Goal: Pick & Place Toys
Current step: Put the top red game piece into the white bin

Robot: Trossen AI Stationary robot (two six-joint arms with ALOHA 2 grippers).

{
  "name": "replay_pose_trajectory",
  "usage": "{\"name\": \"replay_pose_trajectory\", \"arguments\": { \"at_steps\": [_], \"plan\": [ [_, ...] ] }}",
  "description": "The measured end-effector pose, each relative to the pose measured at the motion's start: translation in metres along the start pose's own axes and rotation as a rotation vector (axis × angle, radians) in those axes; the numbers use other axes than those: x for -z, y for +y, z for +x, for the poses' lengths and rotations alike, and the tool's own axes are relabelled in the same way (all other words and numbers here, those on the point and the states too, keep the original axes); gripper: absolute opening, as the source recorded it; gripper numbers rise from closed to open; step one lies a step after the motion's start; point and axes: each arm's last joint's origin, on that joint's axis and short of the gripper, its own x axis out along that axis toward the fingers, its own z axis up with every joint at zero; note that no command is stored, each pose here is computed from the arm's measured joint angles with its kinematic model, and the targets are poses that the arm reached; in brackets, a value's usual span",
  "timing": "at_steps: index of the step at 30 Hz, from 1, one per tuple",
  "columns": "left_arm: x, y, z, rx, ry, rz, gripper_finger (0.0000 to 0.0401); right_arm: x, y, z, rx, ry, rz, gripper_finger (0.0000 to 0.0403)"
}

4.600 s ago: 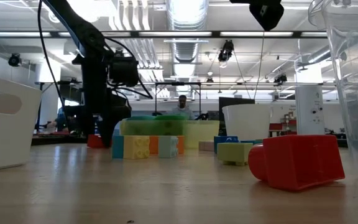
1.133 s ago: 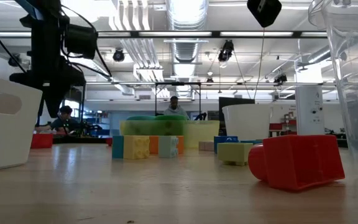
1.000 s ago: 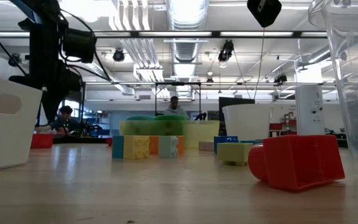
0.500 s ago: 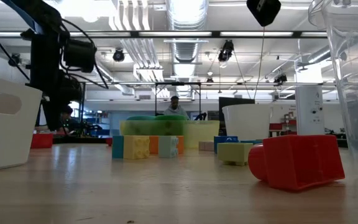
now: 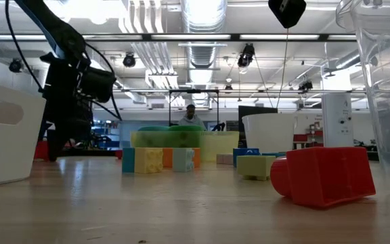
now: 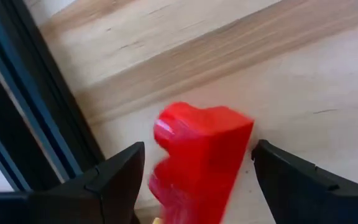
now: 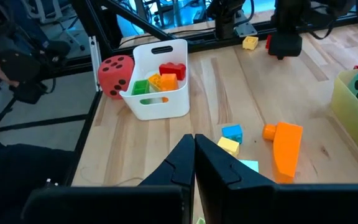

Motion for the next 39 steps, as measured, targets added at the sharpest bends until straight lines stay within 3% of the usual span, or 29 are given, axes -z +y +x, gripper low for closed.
{"name": "replay_pose_trajectory", "arguments": {
  "at_steps": [6,20,33,39],
  "plan": [
    [-0.002,-0.002,0.004,-0.009,0.019,0.064,0.0295,0.000,0.000,0.000,0.000,0.001,-0.003,0.0009],
    [0.000,-0.005,0.003,0.068,0.057,0.054,0.0289,0.000,0.000,0.000,-0.003,-0.001,0.001,0.0009],
    [0.001,-0.013,0.002,0.214,0.099,0.065,0.0152,0.000,0.000,0.000,-0.004,-0.003,0.002,0.0009],
    [0.000,-0.014,0.002,0.239,0.096,0.068,0.0145,0.000,0.000,0.000,-0.004,-0.003,0.001,0.0009]
  ]
}}
